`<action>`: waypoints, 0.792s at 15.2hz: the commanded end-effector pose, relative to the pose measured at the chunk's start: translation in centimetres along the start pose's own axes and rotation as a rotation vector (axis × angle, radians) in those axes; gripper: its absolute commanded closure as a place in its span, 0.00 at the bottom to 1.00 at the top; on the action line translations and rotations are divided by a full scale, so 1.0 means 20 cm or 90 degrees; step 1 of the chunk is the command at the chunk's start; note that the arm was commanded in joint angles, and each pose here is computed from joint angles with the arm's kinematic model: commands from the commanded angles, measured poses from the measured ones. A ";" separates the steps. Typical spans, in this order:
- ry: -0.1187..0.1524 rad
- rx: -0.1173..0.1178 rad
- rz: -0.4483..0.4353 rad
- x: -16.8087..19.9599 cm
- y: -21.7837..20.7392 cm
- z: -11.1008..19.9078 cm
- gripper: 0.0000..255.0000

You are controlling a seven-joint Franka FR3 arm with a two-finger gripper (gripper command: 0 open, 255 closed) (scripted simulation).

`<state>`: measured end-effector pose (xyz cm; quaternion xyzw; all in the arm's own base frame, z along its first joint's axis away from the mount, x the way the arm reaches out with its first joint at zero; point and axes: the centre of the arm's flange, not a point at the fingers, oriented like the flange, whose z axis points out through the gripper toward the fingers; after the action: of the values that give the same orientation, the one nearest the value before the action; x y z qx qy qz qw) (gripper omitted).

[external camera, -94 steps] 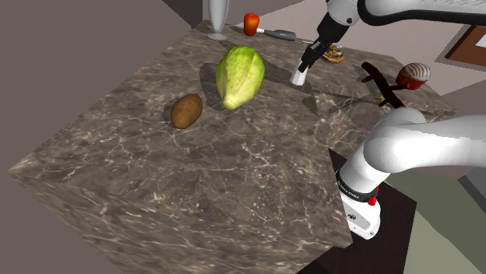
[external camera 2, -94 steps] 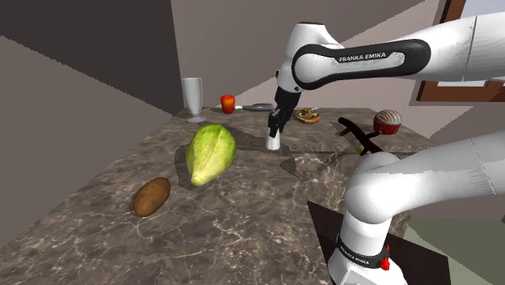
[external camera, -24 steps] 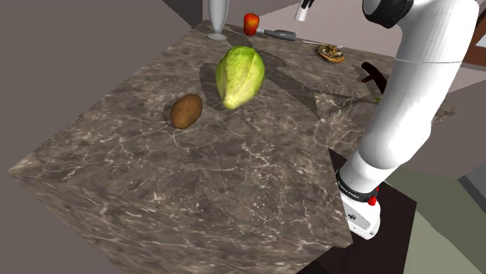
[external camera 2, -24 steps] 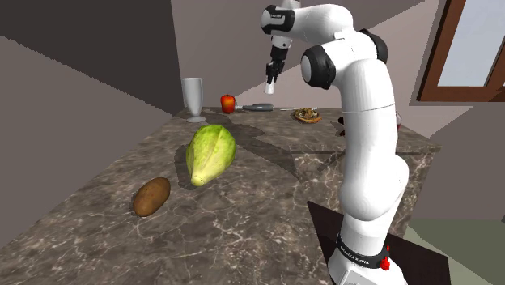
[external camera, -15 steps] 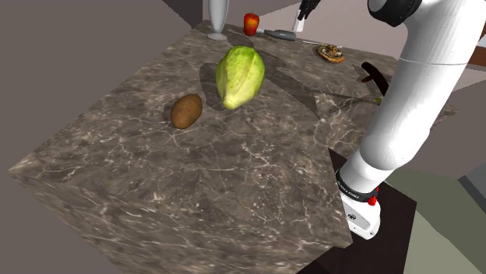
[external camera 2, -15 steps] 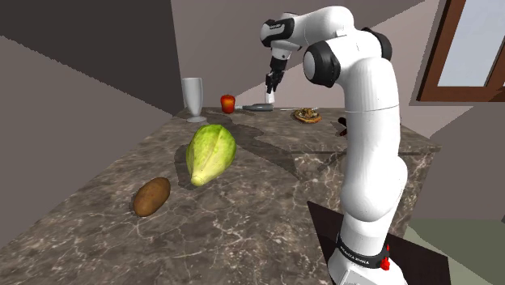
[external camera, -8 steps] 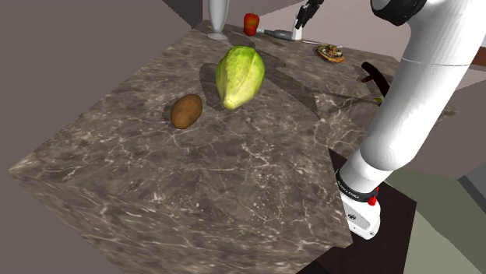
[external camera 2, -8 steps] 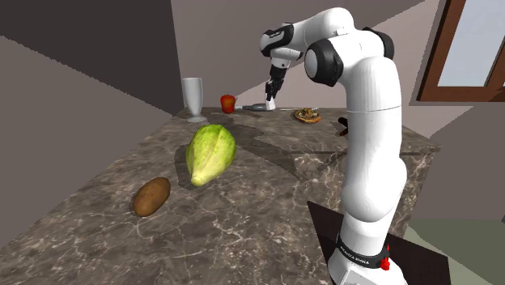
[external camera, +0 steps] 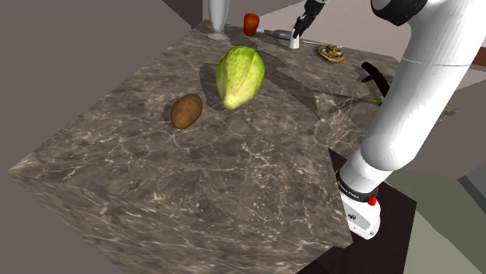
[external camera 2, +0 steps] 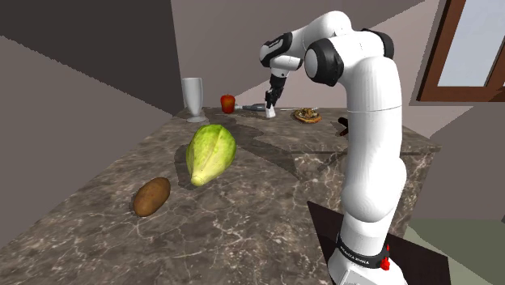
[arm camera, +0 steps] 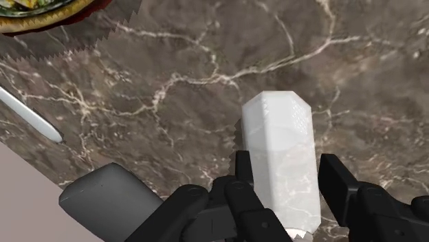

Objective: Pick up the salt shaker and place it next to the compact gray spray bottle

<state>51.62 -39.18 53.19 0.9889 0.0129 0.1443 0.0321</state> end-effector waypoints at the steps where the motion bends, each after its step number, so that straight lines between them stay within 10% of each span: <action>1: 0.000 0.000 0.000 0.00 0.00 0.01 1.00; 7: 0.000 0.000 0.000 0.00 0.00 0.01 1.00; 8: 0.000 0.000 0.000 0.00 0.00 0.01 0.00; 12: 0.000 0.000 0.000 0.00 0.00 0.01 0.00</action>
<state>51.63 -39.21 52.89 0.9889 0.0129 0.1445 0.0323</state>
